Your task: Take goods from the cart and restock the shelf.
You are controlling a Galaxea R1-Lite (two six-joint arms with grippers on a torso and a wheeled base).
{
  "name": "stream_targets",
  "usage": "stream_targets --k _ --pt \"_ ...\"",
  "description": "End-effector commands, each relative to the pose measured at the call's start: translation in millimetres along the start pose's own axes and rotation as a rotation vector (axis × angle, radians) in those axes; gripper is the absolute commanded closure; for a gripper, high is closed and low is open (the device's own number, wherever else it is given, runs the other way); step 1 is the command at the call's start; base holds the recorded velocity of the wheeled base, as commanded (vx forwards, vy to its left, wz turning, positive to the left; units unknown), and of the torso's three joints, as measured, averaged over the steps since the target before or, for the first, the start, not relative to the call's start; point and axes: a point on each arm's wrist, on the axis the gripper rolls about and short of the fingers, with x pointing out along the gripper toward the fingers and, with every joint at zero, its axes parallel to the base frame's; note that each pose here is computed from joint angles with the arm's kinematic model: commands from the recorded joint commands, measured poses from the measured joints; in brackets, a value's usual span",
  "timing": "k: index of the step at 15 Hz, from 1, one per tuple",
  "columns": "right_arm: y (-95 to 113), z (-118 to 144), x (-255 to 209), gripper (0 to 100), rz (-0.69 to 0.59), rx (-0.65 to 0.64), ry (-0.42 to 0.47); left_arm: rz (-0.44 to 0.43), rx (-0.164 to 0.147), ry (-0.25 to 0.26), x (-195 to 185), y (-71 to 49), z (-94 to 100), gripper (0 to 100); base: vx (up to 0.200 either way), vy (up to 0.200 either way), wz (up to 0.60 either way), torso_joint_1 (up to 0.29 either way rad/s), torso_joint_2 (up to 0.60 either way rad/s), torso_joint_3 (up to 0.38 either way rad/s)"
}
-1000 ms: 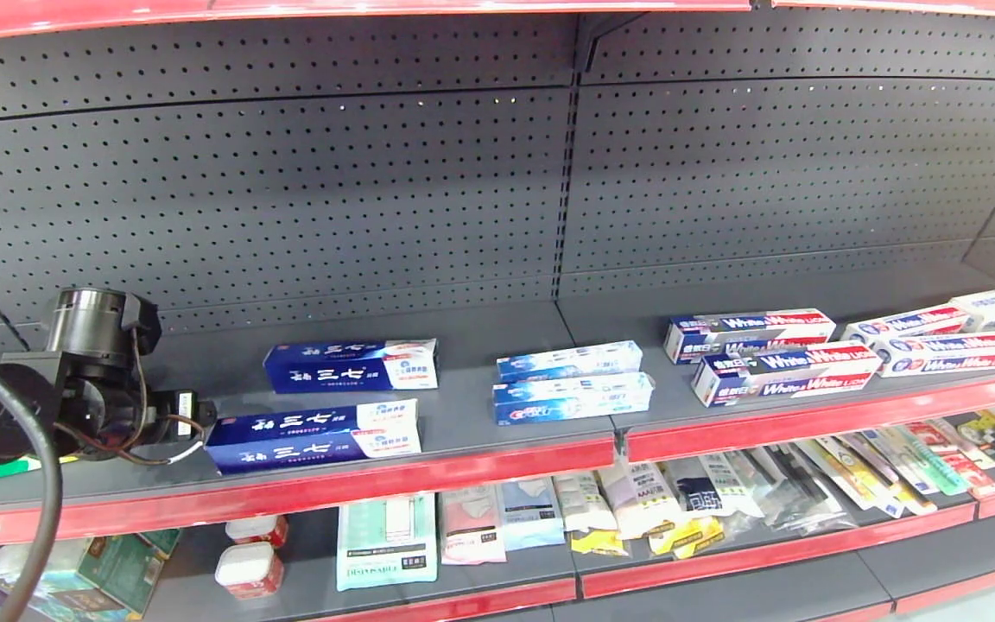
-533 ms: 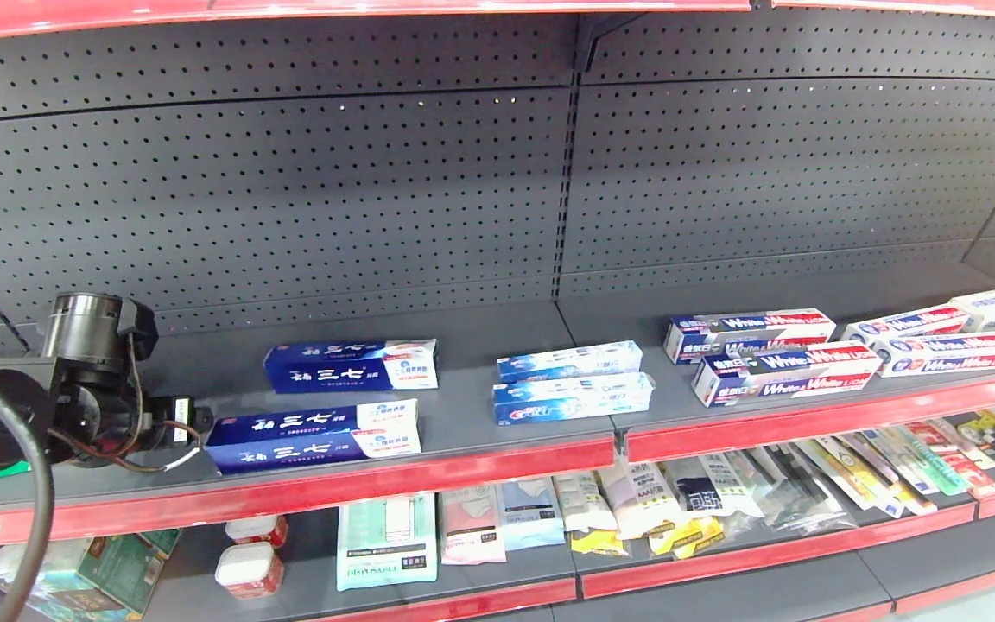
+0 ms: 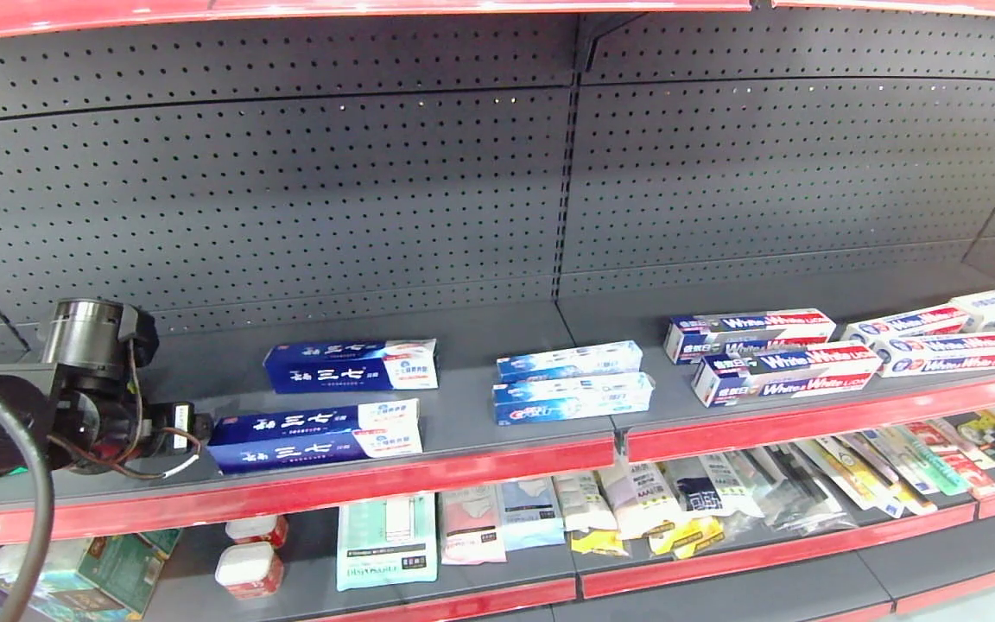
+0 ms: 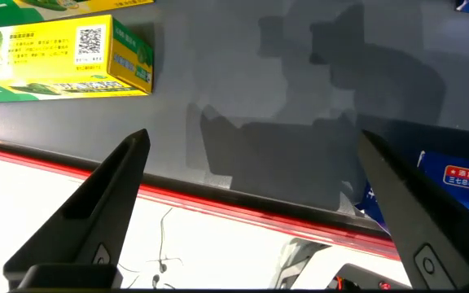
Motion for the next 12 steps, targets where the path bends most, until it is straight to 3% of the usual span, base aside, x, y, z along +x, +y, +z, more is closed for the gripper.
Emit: stream_targets --k 1,12 --pt "0.0 0.1 0.1 0 0.0 0.0 0.001 -0.002 0.002 0.002 -0.1 -1.1 -0.9 0 0.0 0.0 0.0 0.0 0.0 0.0" --pt "0.0 0.1 0.1 0 0.0 0.0 0.001 -0.003 0.003 0.0 -0.7 -1.4 -0.7 0 0.0 0.0 0.0 0.0 0.0 0.0"
